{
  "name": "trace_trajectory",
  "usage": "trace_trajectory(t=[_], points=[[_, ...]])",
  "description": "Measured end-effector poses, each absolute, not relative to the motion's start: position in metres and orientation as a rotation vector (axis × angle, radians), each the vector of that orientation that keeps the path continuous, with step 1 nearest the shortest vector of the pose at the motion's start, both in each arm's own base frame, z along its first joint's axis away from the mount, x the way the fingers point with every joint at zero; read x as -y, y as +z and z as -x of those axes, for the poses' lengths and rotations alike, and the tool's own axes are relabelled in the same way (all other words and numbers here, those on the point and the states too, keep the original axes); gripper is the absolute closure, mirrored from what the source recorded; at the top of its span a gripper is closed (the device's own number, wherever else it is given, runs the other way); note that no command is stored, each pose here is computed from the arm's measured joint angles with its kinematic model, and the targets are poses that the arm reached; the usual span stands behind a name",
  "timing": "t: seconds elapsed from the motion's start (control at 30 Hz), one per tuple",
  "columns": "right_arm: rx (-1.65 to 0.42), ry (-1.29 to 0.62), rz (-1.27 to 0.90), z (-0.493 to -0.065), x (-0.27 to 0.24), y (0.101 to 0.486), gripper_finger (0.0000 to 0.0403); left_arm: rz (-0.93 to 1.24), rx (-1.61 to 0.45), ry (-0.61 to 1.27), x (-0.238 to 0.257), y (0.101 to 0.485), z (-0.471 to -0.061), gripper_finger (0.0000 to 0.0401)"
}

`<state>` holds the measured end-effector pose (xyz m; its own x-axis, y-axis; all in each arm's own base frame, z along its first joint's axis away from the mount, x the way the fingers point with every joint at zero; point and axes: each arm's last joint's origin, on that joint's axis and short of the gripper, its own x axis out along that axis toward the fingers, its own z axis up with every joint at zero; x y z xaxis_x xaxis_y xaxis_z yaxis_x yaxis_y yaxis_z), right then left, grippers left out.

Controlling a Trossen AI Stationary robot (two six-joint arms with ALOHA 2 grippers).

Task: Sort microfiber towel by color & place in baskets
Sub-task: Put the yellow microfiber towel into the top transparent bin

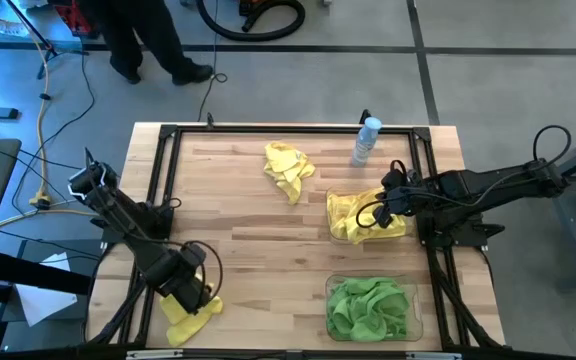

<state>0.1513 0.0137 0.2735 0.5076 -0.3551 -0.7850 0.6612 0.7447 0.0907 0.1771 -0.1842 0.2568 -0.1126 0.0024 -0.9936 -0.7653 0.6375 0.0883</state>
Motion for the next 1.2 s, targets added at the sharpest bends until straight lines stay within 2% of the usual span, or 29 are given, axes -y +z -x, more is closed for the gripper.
trace_trajectory(t=[0.27,0.43,0.57,0.73,0.93,1.2], points=[[-0.817,-0.64,-0.434,-0.152,-0.014,0.274,0.0401,0.651,-1.611,0.582,0.2,0.212,-0.162,0.0169],[-0.789,-0.663,-0.492,-0.153,-0.014,0.275,0.0401,0.564,-1.612,0.613,0.189,0.182,-0.15,0.0182],[-0.787,-0.668,-0.497,-0.153,-0.014,0.274,0.0401,0.52,-1.593,0.548,0.182,0.162,-0.149,0.0247],[-0.782,-0.678,-0.513,-0.154,-0.014,0.274,0.0401,0.596,-1.55,0.433,0.178,0.144,-0.156,0.0378],[-0.776,-0.686,-0.529,-0.154,-0.014,0.274,0.0401,0.565,-1.382,0.401,0.183,0.171,-0.182,0.0397],[-0.802,-0.651,-0.455,-0.154,-0.014,0.274,0.0401,0.447,-1.163,0.432,0.164,0.262,-0.233,0.04]])
